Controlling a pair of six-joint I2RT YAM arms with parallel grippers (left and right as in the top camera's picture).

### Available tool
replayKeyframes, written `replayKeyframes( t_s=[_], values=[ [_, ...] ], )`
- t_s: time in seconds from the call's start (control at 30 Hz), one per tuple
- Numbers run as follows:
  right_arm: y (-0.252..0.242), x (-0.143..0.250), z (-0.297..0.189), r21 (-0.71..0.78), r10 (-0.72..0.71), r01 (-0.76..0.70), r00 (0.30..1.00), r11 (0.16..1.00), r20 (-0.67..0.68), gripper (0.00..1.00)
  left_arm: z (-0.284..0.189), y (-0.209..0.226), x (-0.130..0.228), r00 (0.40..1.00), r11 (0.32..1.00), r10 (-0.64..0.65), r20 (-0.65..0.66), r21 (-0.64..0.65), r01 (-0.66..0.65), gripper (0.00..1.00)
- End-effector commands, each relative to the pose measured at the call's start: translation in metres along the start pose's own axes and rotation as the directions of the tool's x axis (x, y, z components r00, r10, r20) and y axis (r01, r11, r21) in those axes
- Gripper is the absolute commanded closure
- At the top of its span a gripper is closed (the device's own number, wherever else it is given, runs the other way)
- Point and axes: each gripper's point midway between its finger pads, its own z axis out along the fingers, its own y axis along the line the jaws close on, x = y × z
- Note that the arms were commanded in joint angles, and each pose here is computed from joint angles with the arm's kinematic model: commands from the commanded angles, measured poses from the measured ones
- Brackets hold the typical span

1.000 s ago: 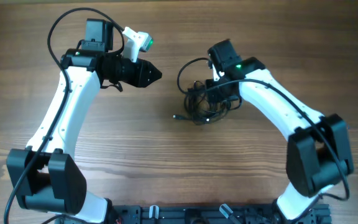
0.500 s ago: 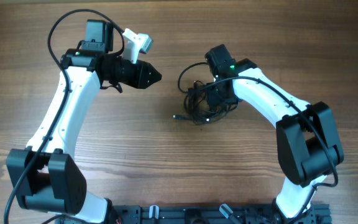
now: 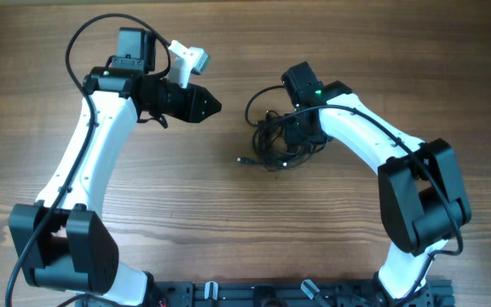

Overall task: Untangle cables
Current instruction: 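Grasp a USB plug end of the cable with the right gripper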

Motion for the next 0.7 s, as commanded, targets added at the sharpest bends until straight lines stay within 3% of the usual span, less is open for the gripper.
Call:
replayKeyframes(
  t_s=[0.0,0.23,0.27,0.33,0.43,0.53,0.67],
  values=[
    [0.0,0.009,0.014,0.0,0.022,-0.022,0.999,1.0,-0.041,0.67,-0.006,-0.001,-0.002,1.0,1.0,0.014,0.015,-0.007,-0.014,0.67],
    [-0.002,0.016,0.026,0.014,0.024,-0.023,0.997,1.0,-0.079,0.73,-0.006,-0.001,-0.002,1.0,1.0,0.013,0.015,-0.007,-0.013,0.67],
    [-0.002,0.016,0.026,0.014,0.025,-0.023,0.997,1.0,-0.079,0.77,-0.006,-0.001,-0.002,1.0,1.0,0.014,0.015,-0.007,-0.014,0.67],
    [-0.002,0.016,0.026,0.016,0.037,-0.036,0.996,0.999,-0.08,0.95,-0.006,-0.001,-0.002,1.0,1.0,0.014,0.015,-0.007,-0.014,0.67],
    [-0.003,0.017,0.018,0.016,0.049,-0.047,0.996,0.999,-0.079,0.95,-0.006,-0.001,-0.002,1.0,1.0,0.015,0.016,-0.008,-0.015,0.67],
    [-0.007,0.008,-0.019,0.026,0.049,-0.049,0.999,0.998,-0.018,0.95,-0.006,-0.001,-0.002,1.0,1.0,0.015,0.016,-0.007,-0.015,0.66],
    [-0.006,-0.023,-0.111,-0.058,0.076,-0.065,0.972,0.996,0.22,0.95,-0.005,-0.012,-0.001,1.0,0.999,0.013,0.012,0.044,-0.013,0.58]
  ],
)
